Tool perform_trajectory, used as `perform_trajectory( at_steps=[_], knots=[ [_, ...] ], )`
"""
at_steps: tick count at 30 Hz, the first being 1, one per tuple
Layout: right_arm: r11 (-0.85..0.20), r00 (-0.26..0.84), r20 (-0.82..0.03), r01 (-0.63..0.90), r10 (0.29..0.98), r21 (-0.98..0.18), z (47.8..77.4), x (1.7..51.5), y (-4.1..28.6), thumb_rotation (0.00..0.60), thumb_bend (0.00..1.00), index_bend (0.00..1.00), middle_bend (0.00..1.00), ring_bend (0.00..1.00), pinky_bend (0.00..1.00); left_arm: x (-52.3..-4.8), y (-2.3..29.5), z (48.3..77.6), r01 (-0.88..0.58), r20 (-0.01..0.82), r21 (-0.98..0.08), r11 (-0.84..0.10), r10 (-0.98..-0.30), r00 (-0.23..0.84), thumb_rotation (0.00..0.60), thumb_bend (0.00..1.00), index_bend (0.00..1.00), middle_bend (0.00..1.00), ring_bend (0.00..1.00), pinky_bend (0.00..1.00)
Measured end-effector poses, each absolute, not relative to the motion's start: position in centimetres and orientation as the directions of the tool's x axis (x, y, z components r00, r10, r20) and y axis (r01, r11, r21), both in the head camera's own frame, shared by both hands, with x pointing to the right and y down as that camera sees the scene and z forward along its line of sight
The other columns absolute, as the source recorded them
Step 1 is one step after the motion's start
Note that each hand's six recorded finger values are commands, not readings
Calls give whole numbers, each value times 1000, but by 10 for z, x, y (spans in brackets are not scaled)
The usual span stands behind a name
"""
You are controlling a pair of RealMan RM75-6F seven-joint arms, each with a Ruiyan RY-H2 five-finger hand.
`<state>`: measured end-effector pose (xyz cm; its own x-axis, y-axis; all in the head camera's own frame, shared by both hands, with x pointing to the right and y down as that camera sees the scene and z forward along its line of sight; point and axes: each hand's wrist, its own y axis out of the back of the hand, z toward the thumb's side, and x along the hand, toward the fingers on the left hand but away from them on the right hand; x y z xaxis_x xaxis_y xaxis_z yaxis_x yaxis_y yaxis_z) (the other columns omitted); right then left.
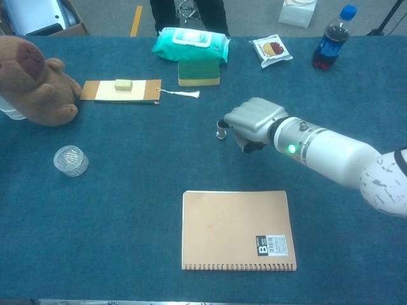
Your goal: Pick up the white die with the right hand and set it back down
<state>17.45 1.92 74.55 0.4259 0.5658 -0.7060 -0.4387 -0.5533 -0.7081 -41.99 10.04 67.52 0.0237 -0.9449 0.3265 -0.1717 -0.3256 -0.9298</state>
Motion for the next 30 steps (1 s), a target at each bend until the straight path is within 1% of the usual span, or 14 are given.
perform_trajectory(
  at_steps=[17,30],
  knots=[
    [-566,427,-712,-431,558,-703,756,164,16,600,1000,284,1000,969,1000,-423,102,679,-181,336,-925,-334,-942,19,600,156,207,230,169,404],
    [-565,401,-721,-449,564,-692,760,169,12,600,1000,283,1000,969,1000,-425,104,683,-188,346,-921,-342,-938,14,600,156,207,231,169,403]
  ],
)
